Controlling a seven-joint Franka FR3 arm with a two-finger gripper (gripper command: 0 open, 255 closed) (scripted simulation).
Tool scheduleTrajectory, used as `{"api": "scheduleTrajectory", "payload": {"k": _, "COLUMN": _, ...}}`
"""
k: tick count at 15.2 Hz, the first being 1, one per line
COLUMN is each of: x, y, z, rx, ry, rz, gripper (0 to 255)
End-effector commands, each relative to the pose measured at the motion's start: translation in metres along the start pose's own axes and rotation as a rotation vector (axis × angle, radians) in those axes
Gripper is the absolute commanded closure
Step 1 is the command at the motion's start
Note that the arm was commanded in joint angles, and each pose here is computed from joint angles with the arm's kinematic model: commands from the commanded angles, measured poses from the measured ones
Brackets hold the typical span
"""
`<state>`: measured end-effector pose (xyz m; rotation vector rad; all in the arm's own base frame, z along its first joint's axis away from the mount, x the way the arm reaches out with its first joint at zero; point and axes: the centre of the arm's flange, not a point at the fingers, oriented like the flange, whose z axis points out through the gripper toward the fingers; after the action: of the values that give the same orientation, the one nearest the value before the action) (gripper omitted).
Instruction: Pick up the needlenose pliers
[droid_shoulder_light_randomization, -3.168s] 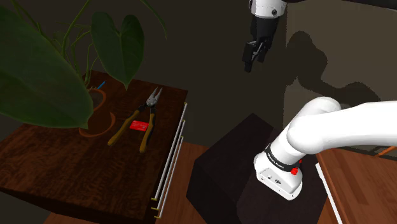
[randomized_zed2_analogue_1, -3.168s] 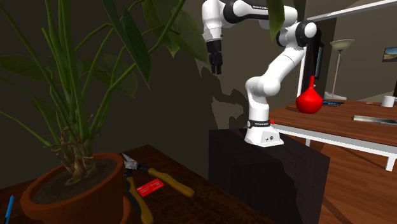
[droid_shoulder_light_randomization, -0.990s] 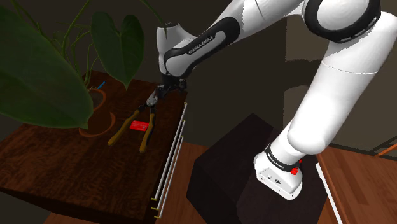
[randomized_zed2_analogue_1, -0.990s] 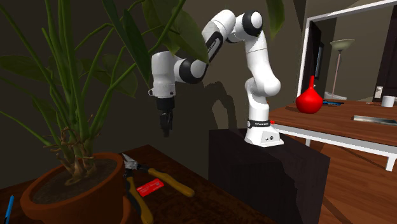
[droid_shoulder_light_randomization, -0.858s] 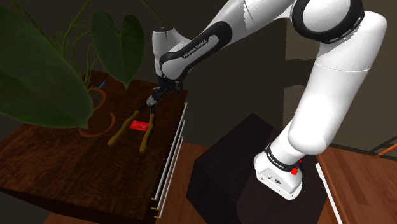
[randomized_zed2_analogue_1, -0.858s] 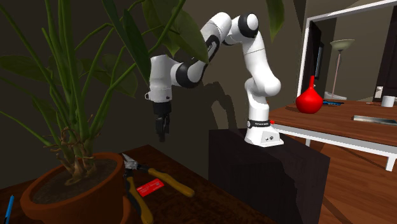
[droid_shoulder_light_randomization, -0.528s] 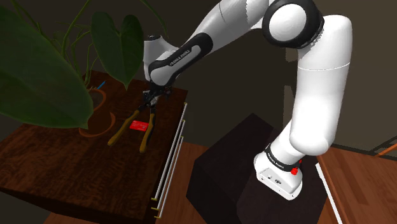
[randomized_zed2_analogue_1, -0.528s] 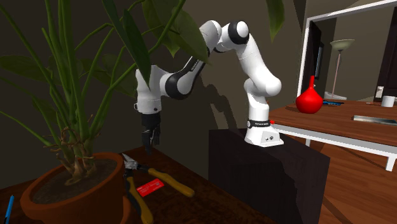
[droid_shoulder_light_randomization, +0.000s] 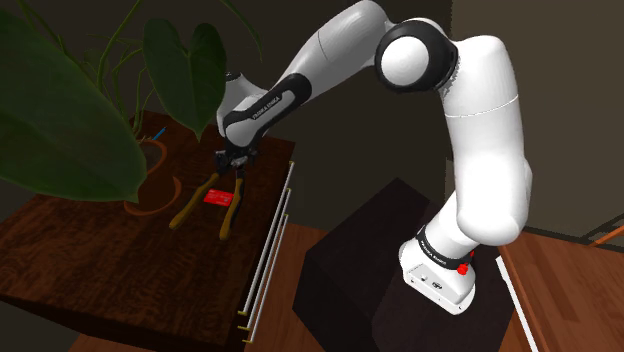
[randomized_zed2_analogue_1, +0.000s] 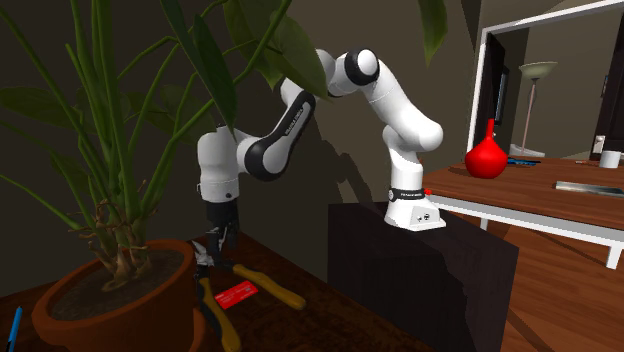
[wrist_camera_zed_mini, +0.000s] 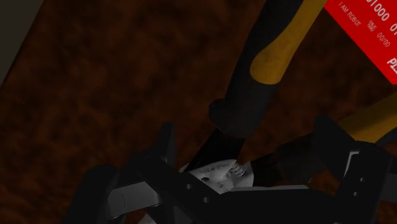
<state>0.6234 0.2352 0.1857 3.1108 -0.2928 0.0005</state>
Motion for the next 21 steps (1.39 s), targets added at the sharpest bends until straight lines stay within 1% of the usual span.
{"api": "scheduleTrajectory", "payload": {"k": 1, "x": 0.000, "y": 0.000, "z": 0.011, "rx": 0.000, "ry": 0.001, "rz": 0.000, "gripper": 0}}
{"api": "scheduleTrajectory", "payload": {"k": 4, "x": 0.000, "y": 0.000, "z": 0.019, "rx": 0.000, "ry": 0.001, "rz": 0.000, "gripper": 0}}
{"api": "scheduleTrajectory", "payload": {"k": 5, "x": -0.001, "y": 0.000, "z": 0.019, "rx": 0.000, "ry": 0.001, "rz": 0.000, "gripper": 255}}
{"api": "scheduleTrajectory", "payload": {"k": 14, "x": 0.000, "y": 0.000, "z": 0.019, "rx": 0.000, "ry": 0.001, "rz": 0.000, "gripper": 255}}
{"api": "scheduleTrajectory", "payload": {"k": 21, "x": 0.000, "y": 0.000, "z": -0.018, "rx": 0.000, "ry": 0.001, "rz": 0.000, "gripper": 255}}
